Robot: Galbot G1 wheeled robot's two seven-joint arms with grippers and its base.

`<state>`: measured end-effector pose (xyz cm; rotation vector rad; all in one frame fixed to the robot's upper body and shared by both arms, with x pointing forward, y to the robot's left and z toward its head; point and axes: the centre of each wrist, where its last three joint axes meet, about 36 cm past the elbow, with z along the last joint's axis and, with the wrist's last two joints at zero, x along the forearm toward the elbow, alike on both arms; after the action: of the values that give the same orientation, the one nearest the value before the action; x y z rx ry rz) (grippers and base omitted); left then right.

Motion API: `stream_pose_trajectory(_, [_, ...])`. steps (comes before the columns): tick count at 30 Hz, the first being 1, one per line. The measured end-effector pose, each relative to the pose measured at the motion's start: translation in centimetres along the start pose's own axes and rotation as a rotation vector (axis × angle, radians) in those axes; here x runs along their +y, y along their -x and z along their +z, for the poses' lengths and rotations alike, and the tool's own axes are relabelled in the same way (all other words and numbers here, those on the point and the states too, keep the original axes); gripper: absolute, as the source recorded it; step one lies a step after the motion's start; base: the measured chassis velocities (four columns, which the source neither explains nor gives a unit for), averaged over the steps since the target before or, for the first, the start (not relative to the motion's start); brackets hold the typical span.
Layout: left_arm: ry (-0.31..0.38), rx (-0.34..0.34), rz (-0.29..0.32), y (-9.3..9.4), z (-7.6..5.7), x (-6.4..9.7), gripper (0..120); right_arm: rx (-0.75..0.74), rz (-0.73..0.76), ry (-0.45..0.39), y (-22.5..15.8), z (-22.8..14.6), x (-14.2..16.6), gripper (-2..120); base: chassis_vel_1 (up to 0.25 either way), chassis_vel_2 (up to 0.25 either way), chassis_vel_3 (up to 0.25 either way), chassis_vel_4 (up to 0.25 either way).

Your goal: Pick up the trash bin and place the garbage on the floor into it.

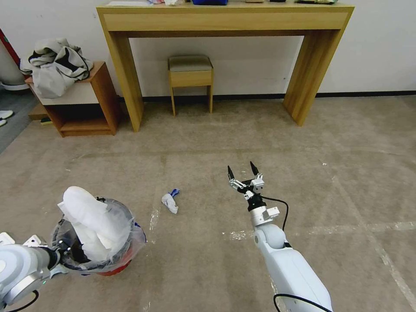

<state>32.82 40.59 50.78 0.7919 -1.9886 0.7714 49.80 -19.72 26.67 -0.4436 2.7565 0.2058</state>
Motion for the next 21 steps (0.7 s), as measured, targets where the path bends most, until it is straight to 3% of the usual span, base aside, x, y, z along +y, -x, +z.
stream_pose_trajectory(21, [0.015,0.003,-0.002,0.22,-0.01,0.04,0,0.008,-0.005,0.0,-0.25,0.38,0.37,100,0.0,0.0,0.0,0.0])
